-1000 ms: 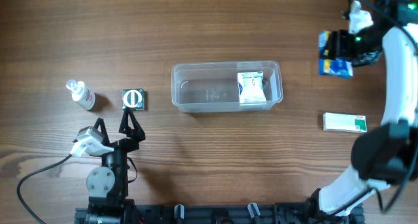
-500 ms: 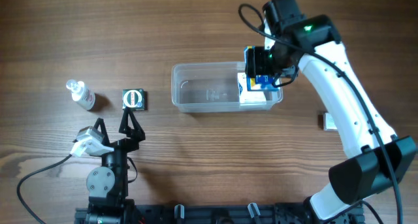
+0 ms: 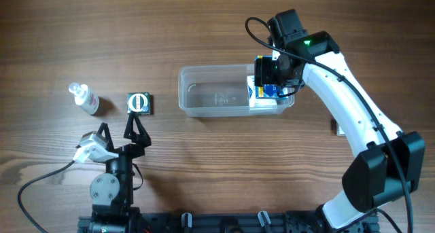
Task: Pack container
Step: 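Carry the VapoDrops box into the container's right end and release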
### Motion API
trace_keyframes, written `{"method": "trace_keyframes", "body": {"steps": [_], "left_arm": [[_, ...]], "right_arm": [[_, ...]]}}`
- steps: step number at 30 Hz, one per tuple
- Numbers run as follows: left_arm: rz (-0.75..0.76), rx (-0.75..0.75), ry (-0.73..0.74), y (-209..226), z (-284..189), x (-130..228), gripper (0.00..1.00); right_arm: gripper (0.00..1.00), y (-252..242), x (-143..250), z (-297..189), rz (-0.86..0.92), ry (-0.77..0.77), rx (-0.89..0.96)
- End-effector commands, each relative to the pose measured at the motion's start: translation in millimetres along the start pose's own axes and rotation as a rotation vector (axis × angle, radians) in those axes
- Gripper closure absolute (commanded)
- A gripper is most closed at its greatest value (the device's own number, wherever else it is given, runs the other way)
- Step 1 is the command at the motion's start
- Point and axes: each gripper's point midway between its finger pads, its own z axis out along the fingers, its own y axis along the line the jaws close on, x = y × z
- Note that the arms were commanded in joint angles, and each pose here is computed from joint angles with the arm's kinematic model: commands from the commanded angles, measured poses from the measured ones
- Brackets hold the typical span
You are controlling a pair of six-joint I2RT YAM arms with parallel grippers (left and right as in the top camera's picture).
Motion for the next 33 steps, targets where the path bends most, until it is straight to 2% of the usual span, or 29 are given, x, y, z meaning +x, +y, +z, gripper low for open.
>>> {"method": "trace_keyframes", "body": {"steps": [1,14,25,33], "left_arm": [[0.004,-0.012,-0.008,3,0,-1,0.0],[0.004,-0.011,-0.008,3,0,-1,0.0],[0.004,-0.011,-0.008,3,0,-1,0.0],[0.004,-0.012,-0.008,3,0,-1,0.0]], "right_arm": [[0.22,-2,-1,7,-0.028,-0.007,0.022],[0.22,-6,9,31,-0.057,0.063,0.044],[0.22,-4,11,32,-0.089,0.074,0.03],[0.18,-3,11,32,-0.088,0.074,0.03]]}}
